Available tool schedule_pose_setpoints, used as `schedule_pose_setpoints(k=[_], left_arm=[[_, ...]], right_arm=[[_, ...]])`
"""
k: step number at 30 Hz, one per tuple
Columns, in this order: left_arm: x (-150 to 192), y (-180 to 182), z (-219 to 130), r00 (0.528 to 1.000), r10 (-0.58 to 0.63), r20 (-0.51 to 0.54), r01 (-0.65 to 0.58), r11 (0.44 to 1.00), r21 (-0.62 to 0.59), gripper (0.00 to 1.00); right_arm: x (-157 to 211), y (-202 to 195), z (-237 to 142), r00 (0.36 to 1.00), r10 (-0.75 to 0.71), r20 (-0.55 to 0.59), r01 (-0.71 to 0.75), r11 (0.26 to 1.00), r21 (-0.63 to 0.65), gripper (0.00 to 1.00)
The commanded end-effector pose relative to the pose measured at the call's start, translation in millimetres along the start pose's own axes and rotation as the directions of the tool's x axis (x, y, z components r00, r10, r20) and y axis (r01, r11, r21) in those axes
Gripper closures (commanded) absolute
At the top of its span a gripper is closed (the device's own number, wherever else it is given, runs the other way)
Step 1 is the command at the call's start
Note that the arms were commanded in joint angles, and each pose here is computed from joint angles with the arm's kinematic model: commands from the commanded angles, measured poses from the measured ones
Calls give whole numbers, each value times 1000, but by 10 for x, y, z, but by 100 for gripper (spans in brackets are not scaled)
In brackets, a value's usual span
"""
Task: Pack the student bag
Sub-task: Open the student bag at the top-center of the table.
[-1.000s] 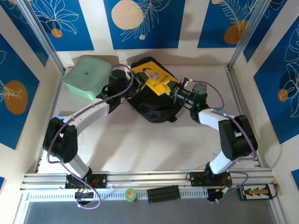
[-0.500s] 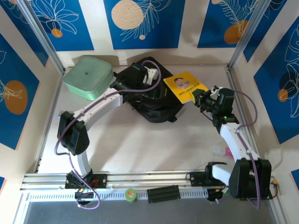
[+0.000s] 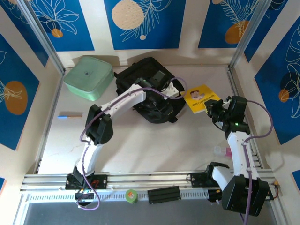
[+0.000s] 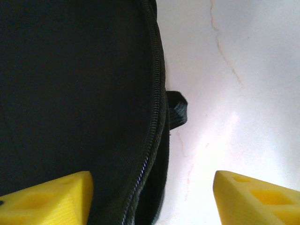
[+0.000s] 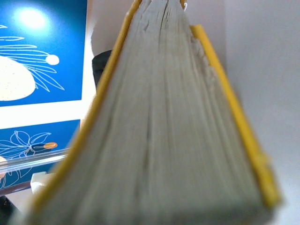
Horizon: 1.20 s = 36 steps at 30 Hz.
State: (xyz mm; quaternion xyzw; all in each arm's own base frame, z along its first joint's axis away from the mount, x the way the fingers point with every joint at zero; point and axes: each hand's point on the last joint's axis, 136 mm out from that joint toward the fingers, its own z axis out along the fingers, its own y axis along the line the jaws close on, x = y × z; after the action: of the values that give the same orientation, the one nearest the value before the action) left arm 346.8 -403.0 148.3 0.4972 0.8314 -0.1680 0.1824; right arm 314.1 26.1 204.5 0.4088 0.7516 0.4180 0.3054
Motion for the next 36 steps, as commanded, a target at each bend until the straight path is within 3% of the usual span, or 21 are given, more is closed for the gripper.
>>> schedule_pose_setpoints(k=[1,10,17,23,29,36], left_arm=[[72,22,-6,994,68,-82,-70,997,-27,40],[156,107,1,983,125,-136,-135,989,-68,67],[15,132,-140,988,127,-82,-136,985,-104,99],[-268,253,-468,994,107,37,-96,972,-214,100],[-540,419,-900,975,61,216,17,939,-343,100],[-526,588,-1123,936,35,350,132,887,-443,100]], right_arm=[[22,180,-80,999,-49,-7,49,997,-60,93],[27,168,-105,999,-45,-3,45,997,-55,92],[19,161,-110,999,-45,2,45,998,-52,92],[-14,181,-185,997,-68,36,69,997,-43,91],[-65,287,-347,987,-116,110,123,991,-59,90],[-64,299,-431,982,-120,146,130,990,-63,90]])
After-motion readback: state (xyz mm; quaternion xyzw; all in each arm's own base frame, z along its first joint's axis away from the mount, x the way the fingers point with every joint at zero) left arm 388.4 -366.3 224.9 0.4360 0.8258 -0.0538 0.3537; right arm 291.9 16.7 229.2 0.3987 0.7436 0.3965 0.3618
